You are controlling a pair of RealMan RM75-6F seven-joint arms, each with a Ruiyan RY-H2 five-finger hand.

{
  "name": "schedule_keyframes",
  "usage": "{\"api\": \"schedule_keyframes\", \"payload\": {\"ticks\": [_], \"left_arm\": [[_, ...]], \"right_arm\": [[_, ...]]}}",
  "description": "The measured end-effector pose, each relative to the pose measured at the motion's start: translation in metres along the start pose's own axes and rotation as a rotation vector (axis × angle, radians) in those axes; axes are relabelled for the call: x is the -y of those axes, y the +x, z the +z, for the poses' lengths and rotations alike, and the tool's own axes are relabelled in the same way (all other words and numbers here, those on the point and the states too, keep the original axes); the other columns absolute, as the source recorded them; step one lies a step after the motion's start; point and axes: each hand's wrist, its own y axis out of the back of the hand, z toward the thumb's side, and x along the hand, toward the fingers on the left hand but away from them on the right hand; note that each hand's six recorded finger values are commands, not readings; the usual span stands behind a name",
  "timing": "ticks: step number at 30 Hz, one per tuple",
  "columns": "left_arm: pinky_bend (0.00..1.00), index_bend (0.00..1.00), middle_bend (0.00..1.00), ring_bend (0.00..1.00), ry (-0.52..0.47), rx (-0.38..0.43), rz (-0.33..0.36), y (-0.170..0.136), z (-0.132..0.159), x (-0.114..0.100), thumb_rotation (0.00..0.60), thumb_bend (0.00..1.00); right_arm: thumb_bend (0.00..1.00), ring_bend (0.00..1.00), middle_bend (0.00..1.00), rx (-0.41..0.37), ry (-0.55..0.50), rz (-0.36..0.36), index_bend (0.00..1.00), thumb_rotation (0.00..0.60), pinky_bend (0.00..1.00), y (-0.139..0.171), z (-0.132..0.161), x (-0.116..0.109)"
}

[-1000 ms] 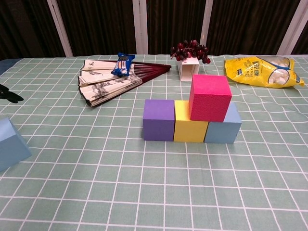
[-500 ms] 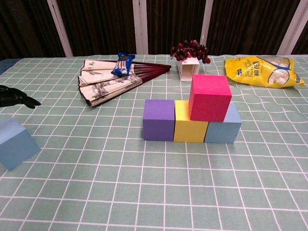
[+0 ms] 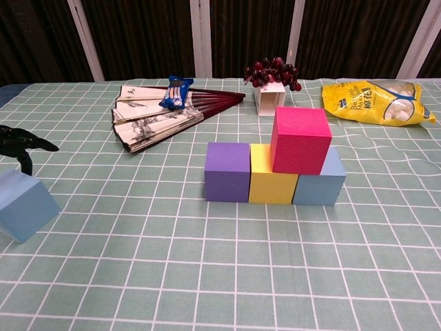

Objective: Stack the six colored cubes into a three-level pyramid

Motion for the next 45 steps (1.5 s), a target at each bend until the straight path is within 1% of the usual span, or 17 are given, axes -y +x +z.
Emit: {"api": "schedule_keyframes", "payload": {"ticks": [4,12,15,18,21,24,27,31,35,39,45], "left_arm": [[0.06,0.0,0.35,0.01,-0.005,-0.002,0.015,-0.001,-0.001,-0.004,0.6,0.17],[0.07,0.0,0.4,0.04,-0.02,-0.006,0.022,-0.002,-0.003,-0.006,0.6,0.24],[0.07,0.0,0.4,0.04,-0.029,-0.006,0.03,-0.002,-0.001,-0.008,0.6,0.25],[0.07,0.0,0.4,0.04,-0.042,-0.004,0.046,-0.002,0.001,-0.014,0.6,0.25],[0.07,0.0,0.4,0.04,-0.058,-0.004,0.069,-0.002,0.005,-0.026,0.6,0.25],[0.07,0.0,0.4,0.04,-0.078,-0.006,0.097,-0.001,0.01,-0.042,0.6,0.26],[0.07,0.0,0.4,0.04,-0.1,-0.013,0.125,0.001,0.016,-0.062,0.6,0.26],[0.07,0.0,0.4,0.04,-0.129,-0.044,0.152,0.008,0.021,-0.09,0.6,0.26],[0.07,0.0,0.4,0.04,-0.134,-0.08,0.156,0.019,0.025,-0.115,0.6,0.26],[0.07,0.0,0.4,0.04,-0.096,-0.104,0.153,0.035,0.036,-0.138,0.6,0.26],[0.07,0.0,0.4,0.04,-0.057,-0.106,0.139,0.063,0.067,-0.17,0.6,0.26]], "right_arm": [[0.34,0.0,0.0,0.001,0.001,0.003,0.0,0.6,0.0,0.0,0.0,0.001],[0.34,0.0,0.0,-0.001,0.002,0.003,0.0,0.6,0.0,0.001,0.001,0.001],[0.34,0.0,0.0,-0.002,0.002,0.004,0.0,0.6,0.0,0.001,0.001,0.001],[0.34,0.0,0.0,-0.003,0.001,0.005,0.0,0.6,0.0,0.001,0.001,0.001],[0.34,0.0,0.0,-0.005,0.002,0.006,0.0,0.6,0.0,0.0,0.001,0.002],[0.34,0.0,0.0,-0.006,0.0,0.007,0.0,0.6,0.0,0.0,0.001,0.002],[0.34,0.0,0.0,-0.004,-0.003,0.01,0.0,0.6,0.0,0.0,0.0,0.002],[0.34,0.0,0.0,-0.001,-0.006,0.018,0.0,0.6,0.0,-0.001,-0.001,0.004],[0.34,0.0,0.0,0.004,-0.016,0.025,0.0,0.6,0.0,-0.002,-0.002,0.005],[0.34,0.0,0.0,0.01,-0.026,0.038,0.0,0.6,0.0,-0.004,-0.003,0.007],[0.34,0.0,0.0,0.023,-0.047,0.06,0.0,0.6,0.0,-0.007,-0.004,0.011]]}}
